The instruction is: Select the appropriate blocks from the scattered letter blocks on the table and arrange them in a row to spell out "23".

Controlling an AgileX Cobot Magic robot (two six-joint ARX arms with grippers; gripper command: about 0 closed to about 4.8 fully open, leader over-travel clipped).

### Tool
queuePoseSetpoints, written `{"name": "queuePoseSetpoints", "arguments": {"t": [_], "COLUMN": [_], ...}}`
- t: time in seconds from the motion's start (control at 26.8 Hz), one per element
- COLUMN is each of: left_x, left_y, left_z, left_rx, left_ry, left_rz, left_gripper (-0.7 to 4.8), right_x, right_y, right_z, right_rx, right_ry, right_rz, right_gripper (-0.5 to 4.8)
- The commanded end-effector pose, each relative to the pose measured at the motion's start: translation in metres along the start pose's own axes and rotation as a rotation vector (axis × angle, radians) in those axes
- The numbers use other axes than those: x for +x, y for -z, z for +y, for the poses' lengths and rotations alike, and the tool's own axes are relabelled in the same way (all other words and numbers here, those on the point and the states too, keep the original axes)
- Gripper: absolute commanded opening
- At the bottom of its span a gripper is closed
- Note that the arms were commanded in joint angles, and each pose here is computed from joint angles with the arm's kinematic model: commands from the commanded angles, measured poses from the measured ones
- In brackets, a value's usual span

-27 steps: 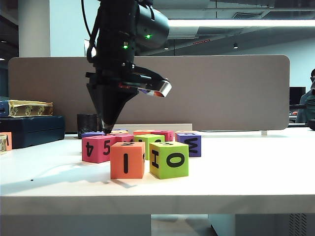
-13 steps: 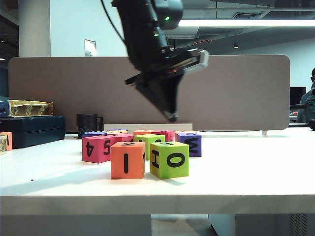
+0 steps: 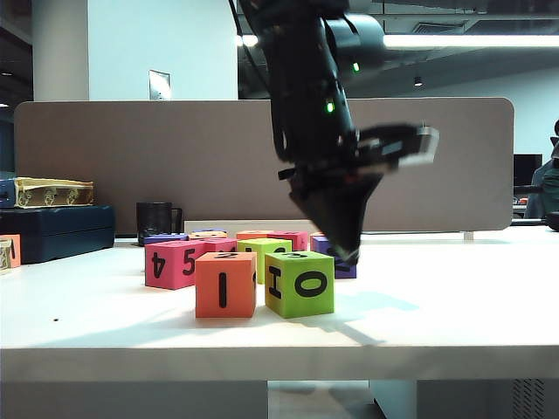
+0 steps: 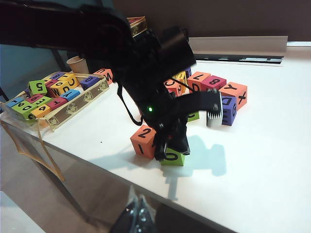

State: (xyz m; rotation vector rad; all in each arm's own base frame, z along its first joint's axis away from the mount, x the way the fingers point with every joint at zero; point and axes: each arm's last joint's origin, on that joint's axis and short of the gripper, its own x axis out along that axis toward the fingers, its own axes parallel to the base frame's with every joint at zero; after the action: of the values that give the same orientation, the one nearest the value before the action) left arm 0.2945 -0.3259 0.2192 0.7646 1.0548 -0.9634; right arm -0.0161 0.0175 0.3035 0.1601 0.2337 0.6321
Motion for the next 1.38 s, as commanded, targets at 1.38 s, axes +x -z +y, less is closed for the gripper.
{"name": "queuePoseSetpoints", "arguments": {"t": [1.38], "left_x": [-0.076], "left_y": [0.042], "left_z": [0.052], "left_rx": [-0.246], "left_ry": [-0.219], "left_rz": [0.283], "left_gripper": [-0.06], "right_x": [0.000], "right_y": [-0.002], "right_z": [0.000], "right_rx": [-0.010], "right_ry": [0.000], "right_rz": [-0.010], "right_gripper": [-0.01]}}
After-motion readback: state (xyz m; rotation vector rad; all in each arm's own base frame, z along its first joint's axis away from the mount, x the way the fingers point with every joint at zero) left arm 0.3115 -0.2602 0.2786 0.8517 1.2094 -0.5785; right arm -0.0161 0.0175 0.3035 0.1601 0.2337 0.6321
